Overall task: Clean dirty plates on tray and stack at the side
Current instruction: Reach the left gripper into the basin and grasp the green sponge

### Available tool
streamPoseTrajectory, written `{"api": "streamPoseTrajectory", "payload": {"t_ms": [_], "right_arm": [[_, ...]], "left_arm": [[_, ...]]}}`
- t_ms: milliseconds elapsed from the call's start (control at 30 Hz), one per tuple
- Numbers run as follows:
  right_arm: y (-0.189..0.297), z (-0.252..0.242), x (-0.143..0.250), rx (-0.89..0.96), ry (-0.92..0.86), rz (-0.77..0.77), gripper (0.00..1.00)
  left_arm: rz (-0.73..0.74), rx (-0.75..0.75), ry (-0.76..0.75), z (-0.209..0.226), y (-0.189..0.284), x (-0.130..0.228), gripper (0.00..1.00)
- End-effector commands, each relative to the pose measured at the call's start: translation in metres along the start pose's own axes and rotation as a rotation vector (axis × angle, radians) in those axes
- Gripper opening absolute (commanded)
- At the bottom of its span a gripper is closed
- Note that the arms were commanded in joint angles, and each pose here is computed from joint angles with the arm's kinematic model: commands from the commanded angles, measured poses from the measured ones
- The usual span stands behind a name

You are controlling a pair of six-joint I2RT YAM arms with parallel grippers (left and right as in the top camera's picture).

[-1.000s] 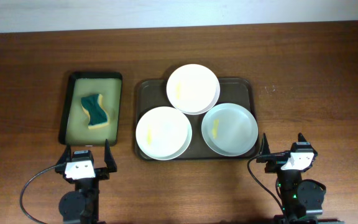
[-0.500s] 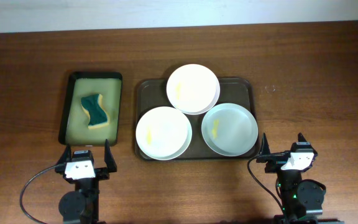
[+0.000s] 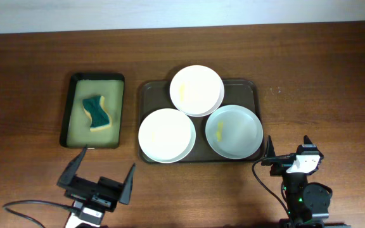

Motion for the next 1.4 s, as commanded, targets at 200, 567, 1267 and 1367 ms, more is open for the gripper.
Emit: {"api": "streamPoseTrajectory", "payload": {"t_ms": [200, 567, 1267, 1367], "right_arm": [[-0.001, -0.002, 0.004, 0.014, -0.011, 0.012, 0.98], [-0.001, -0.002, 0.004, 0.014, -0.011, 0.012, 0.98], [-0.001, -0.002, 0.004, 0.014, -0.011, 0.012, 0.98], [-0.001, -0.002, 0.004, 0.014, -0.011, 0.012, 0.98]], "left_arm": [[0.519, -0.194, 0.050, 0.085, -0.096, 0.003, 1.00], [1.565, -0.370, 0.541, 0.152, -0.097, 0.207, 0.99], [2.101, -0.717, 0.850, 0.118, 0.032, 0.342, 0.90], [2.157, -0.692, 0.858, 0.104, 0.041, 0.356, 0.91]]}}
Point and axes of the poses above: each gripper's point midway between its finger pads, its own y axis back along the fingers, its own z axis along the line the jaws close on, x = y × z, the point moved 4 cm from there along y, back along the fingers, and after that the axes turned 2 degrees about y, right-handed, at the moved point
